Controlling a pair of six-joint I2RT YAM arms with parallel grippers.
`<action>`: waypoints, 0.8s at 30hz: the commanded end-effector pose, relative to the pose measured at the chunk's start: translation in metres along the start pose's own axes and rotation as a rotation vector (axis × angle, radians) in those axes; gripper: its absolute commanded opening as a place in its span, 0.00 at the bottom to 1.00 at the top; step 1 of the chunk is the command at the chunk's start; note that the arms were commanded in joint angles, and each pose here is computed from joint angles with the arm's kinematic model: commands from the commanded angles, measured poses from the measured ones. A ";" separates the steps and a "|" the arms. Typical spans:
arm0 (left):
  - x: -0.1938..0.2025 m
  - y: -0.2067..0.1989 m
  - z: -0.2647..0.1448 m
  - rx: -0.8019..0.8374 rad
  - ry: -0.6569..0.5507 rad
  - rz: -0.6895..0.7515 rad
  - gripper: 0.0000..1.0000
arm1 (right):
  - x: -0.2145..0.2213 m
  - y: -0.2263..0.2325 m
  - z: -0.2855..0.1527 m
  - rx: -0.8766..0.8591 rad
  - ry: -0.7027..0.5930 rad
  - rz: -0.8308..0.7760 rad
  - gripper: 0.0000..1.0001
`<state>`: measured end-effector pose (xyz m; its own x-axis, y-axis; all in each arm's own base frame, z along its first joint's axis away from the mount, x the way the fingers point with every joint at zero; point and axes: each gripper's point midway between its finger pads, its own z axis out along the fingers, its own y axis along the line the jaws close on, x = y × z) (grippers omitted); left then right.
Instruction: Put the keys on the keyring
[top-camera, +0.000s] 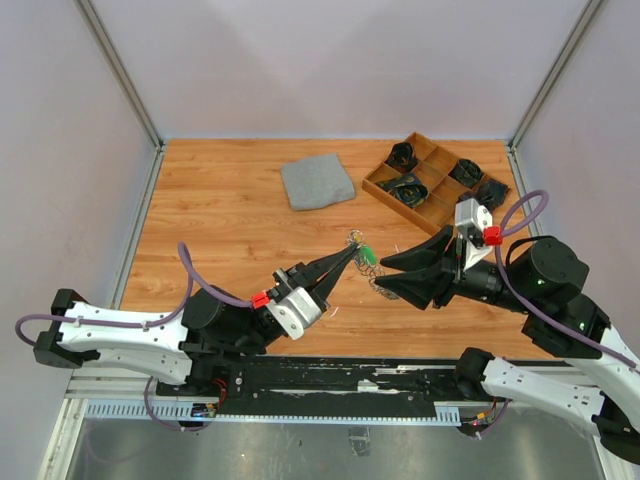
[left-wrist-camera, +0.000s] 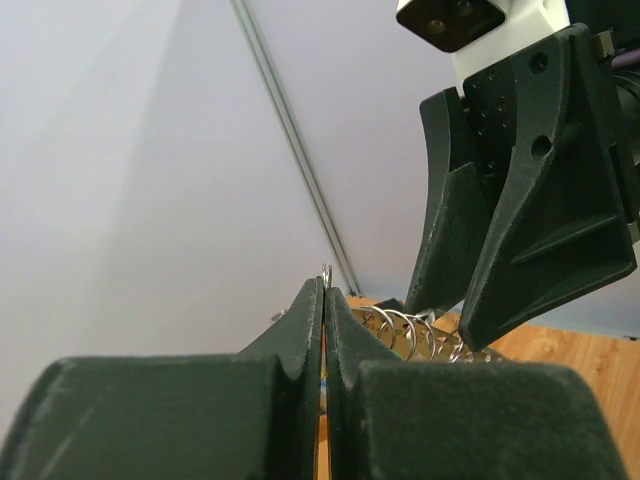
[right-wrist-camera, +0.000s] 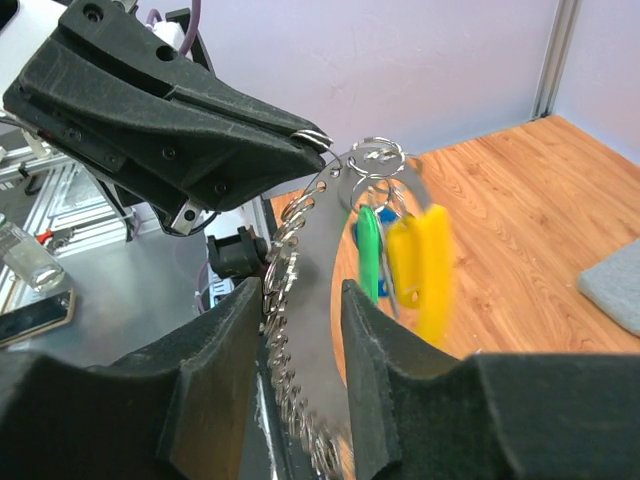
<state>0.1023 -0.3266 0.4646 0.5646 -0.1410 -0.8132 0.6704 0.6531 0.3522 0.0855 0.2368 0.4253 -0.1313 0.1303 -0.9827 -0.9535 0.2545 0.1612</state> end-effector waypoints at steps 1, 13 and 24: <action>-0.013 0.011 -0.002 -0.033 -0.028 -0.103 0.01 | -0.014 0.004 -0.008 -0.017 -0.035 -0.078 0.40; -0.014 0.022 -0.007 -0.005 -0.052 -0.218 0.00 | -0.012 0.003 -0.013 -0.026 -0.013 -0.171 0.52; -0.050 0.001 -0.026 0.229 -0.166 -0.373 0.01 | -0.049 0.030 -0.010 -0.186 -0.173 -0.394 0.50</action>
<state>0.0857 -0.2982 0.4849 0.3782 -0.3891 -0.8400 0.8589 0.4860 0.1616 0.0728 0.2324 0.4400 0.1232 0.1222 -0.9848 -0.9783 0.1815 -0.0999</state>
